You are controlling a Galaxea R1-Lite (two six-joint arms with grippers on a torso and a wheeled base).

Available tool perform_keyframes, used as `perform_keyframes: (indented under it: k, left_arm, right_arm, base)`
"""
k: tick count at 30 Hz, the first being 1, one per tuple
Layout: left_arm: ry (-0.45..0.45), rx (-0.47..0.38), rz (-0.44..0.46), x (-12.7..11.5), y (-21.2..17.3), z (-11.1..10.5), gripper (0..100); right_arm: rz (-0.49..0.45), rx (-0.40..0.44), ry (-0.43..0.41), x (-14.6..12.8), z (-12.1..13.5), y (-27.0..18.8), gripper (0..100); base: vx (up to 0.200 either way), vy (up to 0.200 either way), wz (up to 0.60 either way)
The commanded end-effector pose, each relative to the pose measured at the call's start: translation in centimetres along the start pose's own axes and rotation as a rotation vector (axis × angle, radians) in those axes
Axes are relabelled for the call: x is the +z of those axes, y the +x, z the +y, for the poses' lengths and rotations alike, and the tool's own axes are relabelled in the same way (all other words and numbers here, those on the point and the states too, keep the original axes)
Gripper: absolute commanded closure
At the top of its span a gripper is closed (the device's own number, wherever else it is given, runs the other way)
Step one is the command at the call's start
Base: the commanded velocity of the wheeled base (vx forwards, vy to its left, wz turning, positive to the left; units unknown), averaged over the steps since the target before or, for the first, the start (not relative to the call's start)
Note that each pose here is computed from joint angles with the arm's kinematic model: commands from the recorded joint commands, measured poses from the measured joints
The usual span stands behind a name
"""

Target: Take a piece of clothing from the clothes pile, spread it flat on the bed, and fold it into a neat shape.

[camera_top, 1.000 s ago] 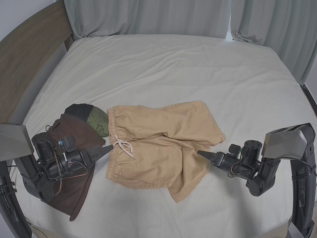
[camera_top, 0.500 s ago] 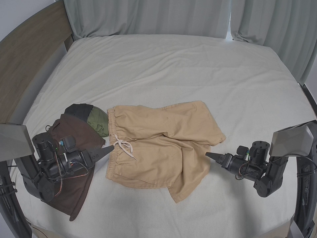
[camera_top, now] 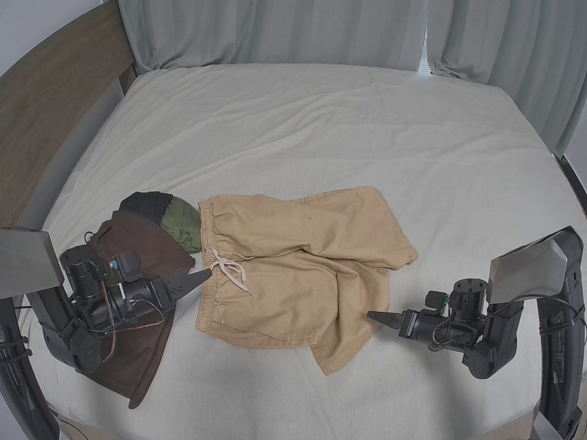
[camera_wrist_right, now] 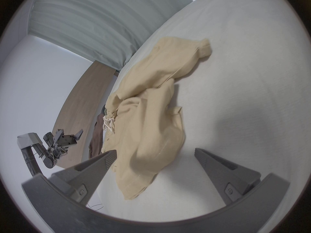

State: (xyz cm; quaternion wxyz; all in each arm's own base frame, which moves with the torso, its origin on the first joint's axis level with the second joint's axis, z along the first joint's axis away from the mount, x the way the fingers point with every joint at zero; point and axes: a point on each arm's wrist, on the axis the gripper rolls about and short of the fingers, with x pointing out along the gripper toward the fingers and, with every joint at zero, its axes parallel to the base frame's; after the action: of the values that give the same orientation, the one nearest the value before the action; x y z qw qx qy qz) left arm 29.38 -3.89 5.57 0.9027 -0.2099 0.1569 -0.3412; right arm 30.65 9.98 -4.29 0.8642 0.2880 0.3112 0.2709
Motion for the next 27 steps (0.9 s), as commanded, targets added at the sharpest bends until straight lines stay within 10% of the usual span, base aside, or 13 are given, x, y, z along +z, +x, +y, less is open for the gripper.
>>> perform_keyframes:
  k: [1,27]
  left_arm:
    - [0.0,0.0,-0.001,0.0,0.0,0.0,0]
    - [0.003,0.0,-0.005,0.1,0.0,0.0,0]
  right_arm:
    - [0.034,0.019,-0.009,-1.1,0.1,1.5,0]
    - [-0.023,0.128,-0.073,0.8,5.2,-0.5,0]
  base:
    - [0.0,0.0,0.0]
    - [0.0,0.0,0.0]
